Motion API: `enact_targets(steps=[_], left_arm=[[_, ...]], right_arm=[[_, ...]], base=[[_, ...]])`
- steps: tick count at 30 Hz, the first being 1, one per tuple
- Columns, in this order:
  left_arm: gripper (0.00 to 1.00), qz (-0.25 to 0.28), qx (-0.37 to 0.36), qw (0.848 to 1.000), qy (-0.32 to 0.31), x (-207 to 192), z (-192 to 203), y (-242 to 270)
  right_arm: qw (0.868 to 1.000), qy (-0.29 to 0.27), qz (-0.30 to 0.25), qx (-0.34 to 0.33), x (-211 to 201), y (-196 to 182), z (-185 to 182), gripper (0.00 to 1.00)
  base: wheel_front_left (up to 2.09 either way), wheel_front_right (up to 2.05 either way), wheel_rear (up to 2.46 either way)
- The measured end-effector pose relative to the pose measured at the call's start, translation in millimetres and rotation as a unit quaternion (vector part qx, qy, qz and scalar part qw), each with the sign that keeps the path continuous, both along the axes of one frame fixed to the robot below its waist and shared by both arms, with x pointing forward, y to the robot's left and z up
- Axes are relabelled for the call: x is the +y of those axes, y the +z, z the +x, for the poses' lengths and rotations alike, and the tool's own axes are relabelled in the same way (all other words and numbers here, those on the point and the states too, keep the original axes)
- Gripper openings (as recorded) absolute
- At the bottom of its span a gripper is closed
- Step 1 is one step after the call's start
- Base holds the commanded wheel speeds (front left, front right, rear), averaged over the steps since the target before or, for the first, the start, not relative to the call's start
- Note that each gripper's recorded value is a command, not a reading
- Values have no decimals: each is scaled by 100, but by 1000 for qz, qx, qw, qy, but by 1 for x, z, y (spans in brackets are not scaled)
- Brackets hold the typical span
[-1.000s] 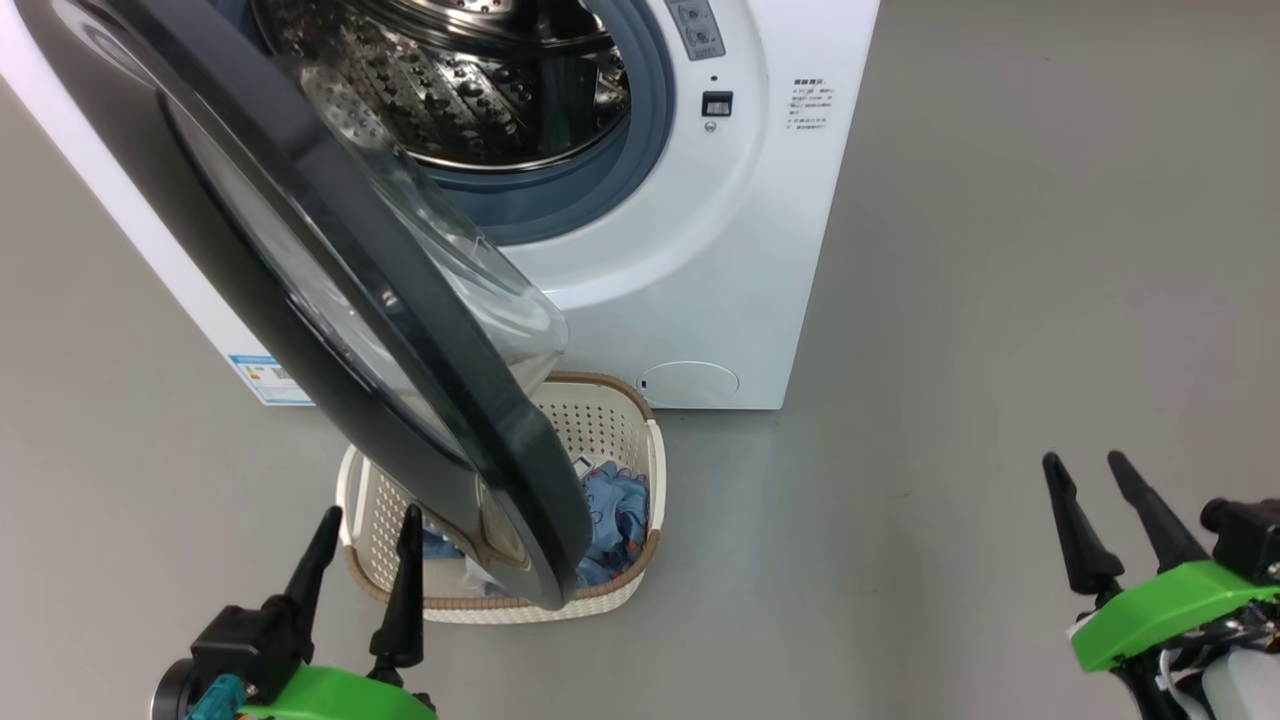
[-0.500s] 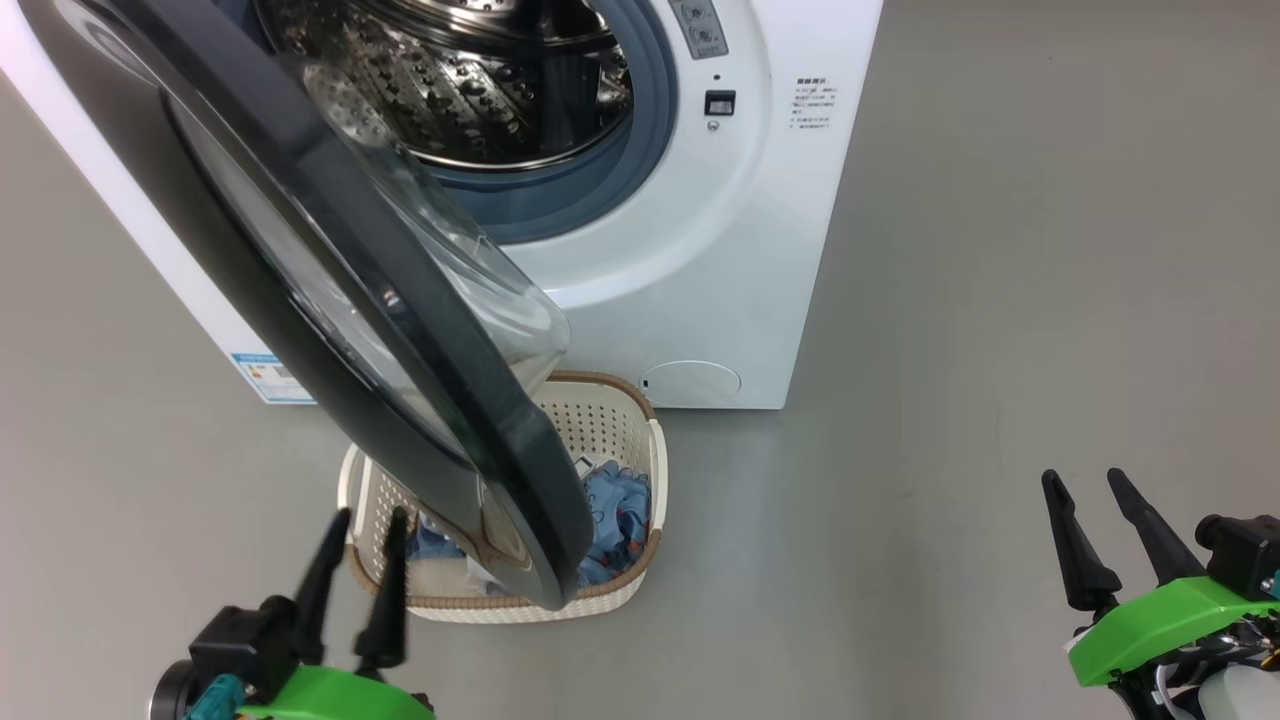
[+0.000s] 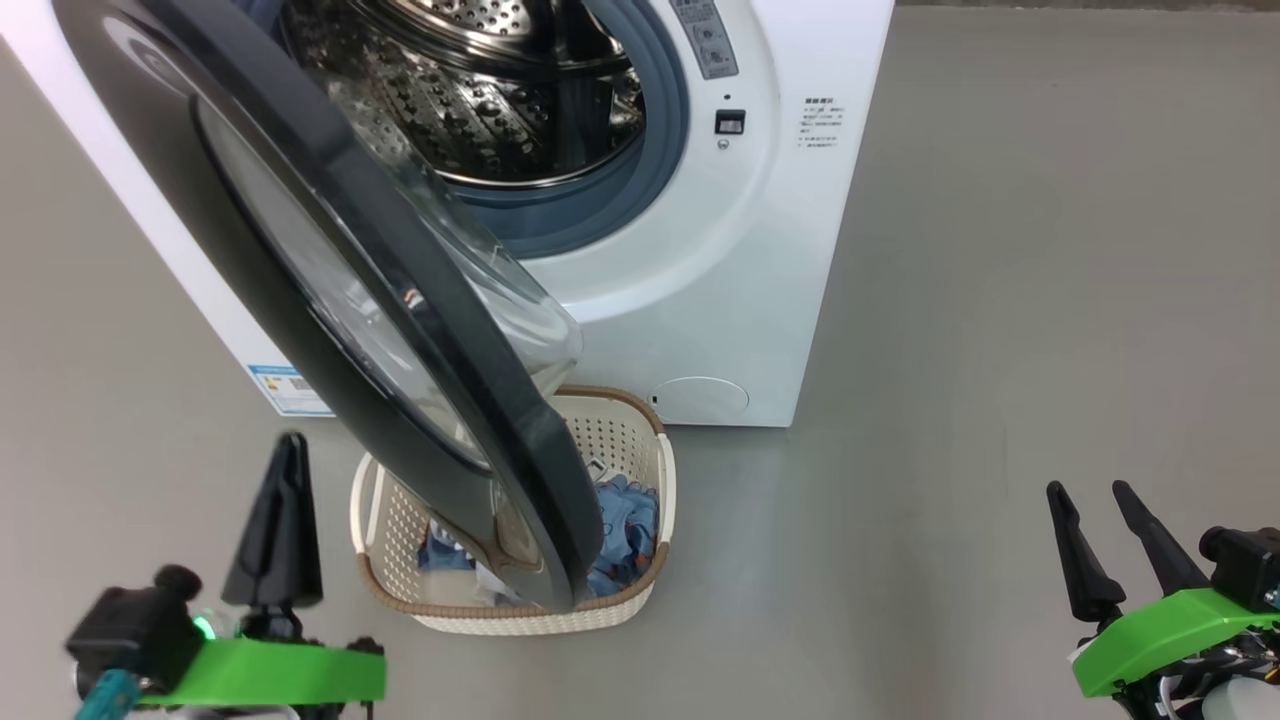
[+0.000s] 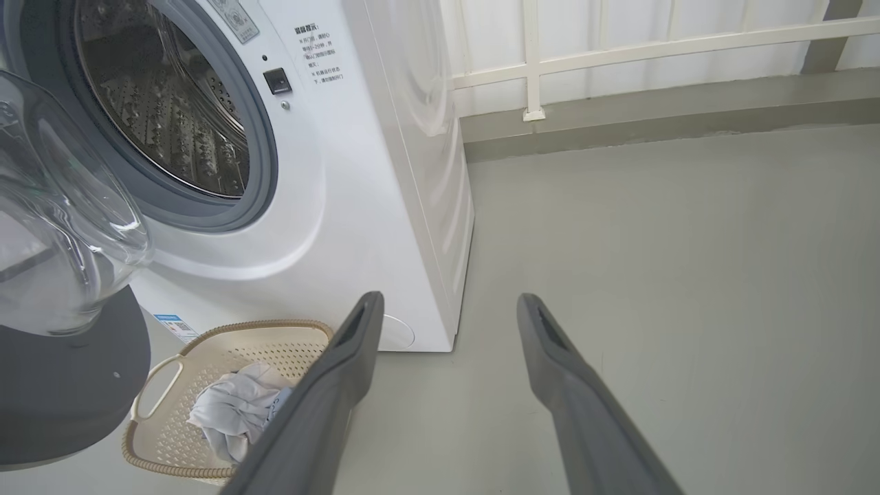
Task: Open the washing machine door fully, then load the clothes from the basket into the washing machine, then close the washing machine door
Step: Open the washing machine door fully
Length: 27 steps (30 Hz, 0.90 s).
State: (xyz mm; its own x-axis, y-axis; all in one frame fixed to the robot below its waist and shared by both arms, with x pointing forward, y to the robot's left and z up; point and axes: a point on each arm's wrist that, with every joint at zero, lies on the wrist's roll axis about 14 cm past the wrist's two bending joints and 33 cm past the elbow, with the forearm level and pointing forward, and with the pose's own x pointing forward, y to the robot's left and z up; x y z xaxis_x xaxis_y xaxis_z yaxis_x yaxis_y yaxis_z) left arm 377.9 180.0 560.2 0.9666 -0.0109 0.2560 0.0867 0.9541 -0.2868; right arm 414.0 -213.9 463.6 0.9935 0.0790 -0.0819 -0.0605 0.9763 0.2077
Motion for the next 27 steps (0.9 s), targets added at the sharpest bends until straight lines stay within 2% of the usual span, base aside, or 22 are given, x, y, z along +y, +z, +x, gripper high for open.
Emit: enact_targets(steps=[8,16,21,27], left_arm=[[0,-4,-106,994,-3,-13,-12,70],[0,-3,-201,977,-71,-63,-36,129],[0,-7,-187,972,-142,-108,-41,120],[0,-23,-121,972,-202,-143,-29,83]], right_arm=[[1000,2,1,-2,2,1,-1,100],[1000,3,1,-5,2,2,0,100],[1000,3,1,-4,2,2,1,100],[1000,4,1,2,3,-3,0,100]], base=[[0,0,0],[0,0,0],[0,0,0],[0,0,0]])
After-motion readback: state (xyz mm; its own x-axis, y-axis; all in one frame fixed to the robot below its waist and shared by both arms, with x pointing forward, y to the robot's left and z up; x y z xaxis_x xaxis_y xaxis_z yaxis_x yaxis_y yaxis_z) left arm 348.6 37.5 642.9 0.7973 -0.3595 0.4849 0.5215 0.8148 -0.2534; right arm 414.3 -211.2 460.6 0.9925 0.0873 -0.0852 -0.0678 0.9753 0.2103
